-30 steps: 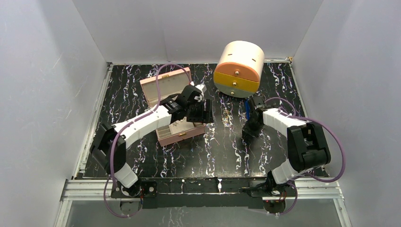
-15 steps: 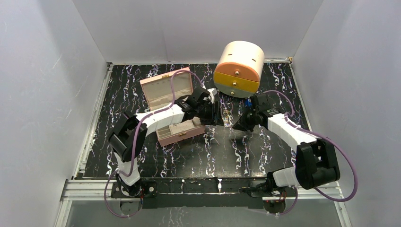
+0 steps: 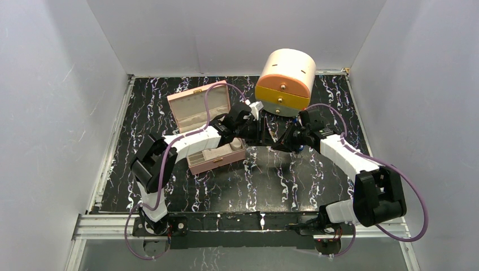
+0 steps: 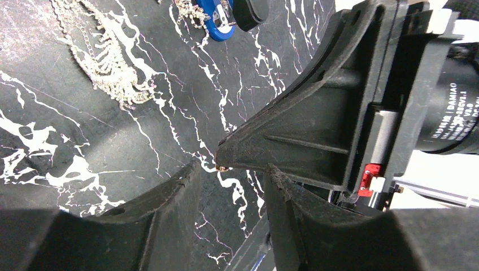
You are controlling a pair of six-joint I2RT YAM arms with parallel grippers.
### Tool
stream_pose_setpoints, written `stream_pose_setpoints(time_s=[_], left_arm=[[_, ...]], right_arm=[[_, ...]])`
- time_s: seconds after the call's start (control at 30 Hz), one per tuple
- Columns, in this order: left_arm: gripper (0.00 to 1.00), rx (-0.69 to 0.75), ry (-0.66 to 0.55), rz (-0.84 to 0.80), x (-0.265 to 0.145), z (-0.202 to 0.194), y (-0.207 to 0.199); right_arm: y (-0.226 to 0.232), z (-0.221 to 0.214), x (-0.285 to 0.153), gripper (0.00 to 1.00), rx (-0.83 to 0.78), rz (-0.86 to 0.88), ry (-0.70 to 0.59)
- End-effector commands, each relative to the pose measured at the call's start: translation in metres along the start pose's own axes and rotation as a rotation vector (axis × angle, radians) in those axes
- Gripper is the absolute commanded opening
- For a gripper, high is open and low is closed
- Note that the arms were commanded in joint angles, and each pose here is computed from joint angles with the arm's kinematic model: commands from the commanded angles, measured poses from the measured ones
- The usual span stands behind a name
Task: Organize the mixed jewelry
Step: Pick up the jewelry from the center of the board.
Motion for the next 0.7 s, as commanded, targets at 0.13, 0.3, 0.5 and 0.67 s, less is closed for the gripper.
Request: stream_pose_setpoints(time_s=[0.13,0.3,0.5,0.67], left_arm=[[0.35,0.002,0.008,-0.007,0.002,-0.002,-0.001],[0.24,-0.002,0.015,0.002,0.003,-0.003,0.001],[0.15,-0.001,0.024,0.016,0.004,-0.003,0.004],[0.1,0.007,0.027,0.039,0.004,-0.003,0.007]], right_arm=[[0.037,0.011,-0.008,0.13,-0.038,0.121,-0.008],[0.039,0.011,-0.006,0.12,-0.034,0.128,0.0],[0.043,0.013,-0.006,0.12,-0.026,0.139,0.001],[0.046,0.013,-0.006,0.12,-0.023,0.145,0.004]])
Point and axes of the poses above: each gripper's point midway between its finger pads, its own x axis out along the fingers, its own y axis along the line the jaws close on, z = x × y, the point moved 3 cm from there along -x, back along the fingers, and after that the axes turned 4 degrees about x, right-handed, at the moved point
